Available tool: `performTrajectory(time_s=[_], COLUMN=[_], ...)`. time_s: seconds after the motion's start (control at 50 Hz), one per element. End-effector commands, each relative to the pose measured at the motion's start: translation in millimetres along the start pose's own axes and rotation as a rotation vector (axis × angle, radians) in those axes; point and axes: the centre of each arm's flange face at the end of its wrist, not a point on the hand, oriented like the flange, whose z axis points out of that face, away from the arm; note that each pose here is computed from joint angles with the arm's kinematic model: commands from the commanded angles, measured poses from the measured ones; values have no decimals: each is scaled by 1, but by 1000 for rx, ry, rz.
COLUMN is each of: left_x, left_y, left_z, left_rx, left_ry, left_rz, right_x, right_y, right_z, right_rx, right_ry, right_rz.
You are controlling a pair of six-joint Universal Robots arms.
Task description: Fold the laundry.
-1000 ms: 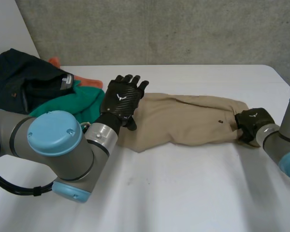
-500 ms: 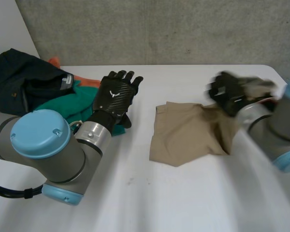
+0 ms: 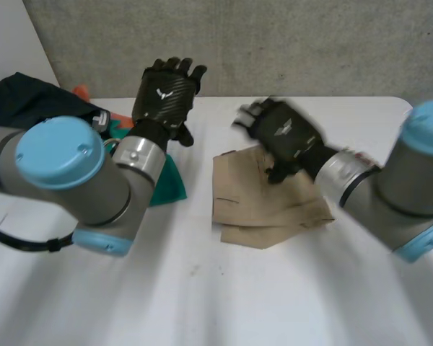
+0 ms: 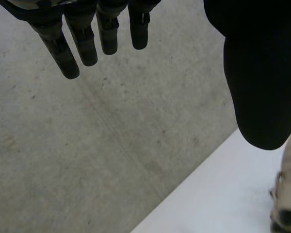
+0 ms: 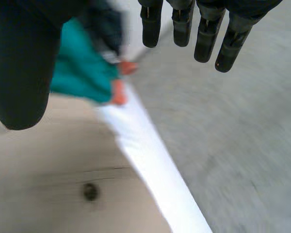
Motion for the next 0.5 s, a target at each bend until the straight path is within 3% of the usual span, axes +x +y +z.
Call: performTrajectory(time_s=[0.02, 0.22, 0.36, 0.5], left_x=[38, 90, 97, 95], left_y=[9, 65, 104, 113], left_z=[23, 34, 24, 21], left_rx=[-76, -255, -410, -452], left_ry=[112, 239, 248, 247], left_rz=[-84, -106, -84, -58], right_x=[76, 67, 50, 40], right_y=[13, 64, 95, 121], right_z=[-18, 4, 17, 21], right_rx=[-137, -371, -421, -494], right_ry=[331, 235, 133, 102], right_rz=[310, 392, 450, 476])
